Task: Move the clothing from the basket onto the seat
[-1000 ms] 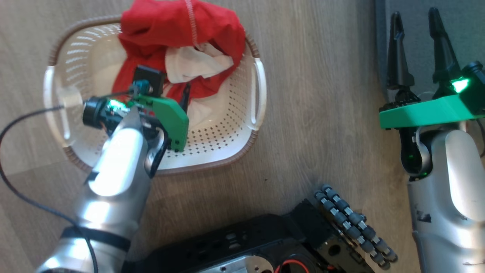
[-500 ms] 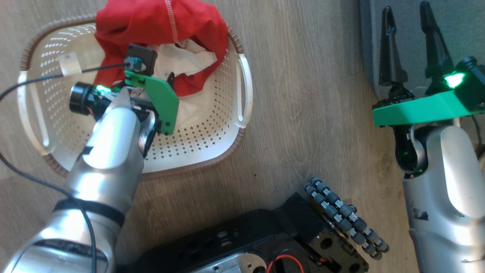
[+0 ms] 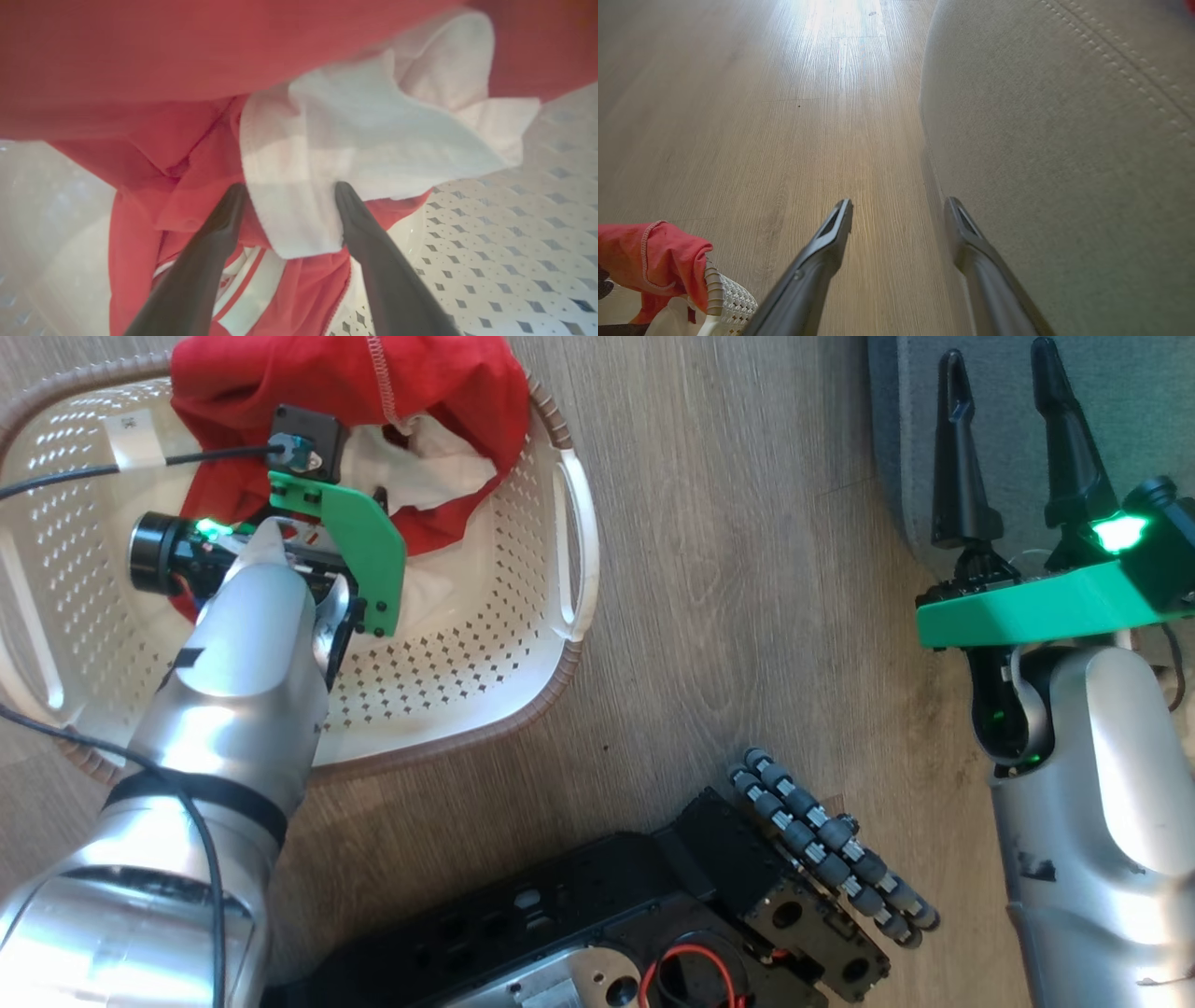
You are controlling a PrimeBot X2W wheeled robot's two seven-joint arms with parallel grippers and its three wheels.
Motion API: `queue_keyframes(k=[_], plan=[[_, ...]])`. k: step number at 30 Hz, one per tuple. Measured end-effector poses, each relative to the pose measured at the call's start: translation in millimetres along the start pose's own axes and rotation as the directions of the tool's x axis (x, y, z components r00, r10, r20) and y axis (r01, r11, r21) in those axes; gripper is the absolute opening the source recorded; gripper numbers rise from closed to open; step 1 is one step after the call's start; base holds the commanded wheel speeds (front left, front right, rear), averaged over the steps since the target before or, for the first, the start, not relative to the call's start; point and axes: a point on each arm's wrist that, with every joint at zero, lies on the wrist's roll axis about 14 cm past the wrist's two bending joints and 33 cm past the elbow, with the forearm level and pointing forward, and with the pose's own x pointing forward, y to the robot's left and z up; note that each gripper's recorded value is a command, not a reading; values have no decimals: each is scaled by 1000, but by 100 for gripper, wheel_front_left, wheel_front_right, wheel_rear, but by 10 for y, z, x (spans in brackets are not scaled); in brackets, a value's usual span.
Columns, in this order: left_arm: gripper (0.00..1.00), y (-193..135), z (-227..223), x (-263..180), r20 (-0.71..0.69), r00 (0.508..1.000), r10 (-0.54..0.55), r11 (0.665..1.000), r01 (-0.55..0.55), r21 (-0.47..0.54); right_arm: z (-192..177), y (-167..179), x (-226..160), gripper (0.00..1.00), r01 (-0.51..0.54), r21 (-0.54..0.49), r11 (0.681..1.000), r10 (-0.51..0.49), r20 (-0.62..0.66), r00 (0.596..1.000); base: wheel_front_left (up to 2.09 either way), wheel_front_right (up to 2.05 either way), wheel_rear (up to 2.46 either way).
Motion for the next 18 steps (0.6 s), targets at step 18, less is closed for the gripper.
queue_keyframes(k=[18], plan=[[65,116,-235,-25,-69,997,28,1000,-28,8,-29,3,23,100,2,4,1000,-2,-1,1000,0,0,0]])
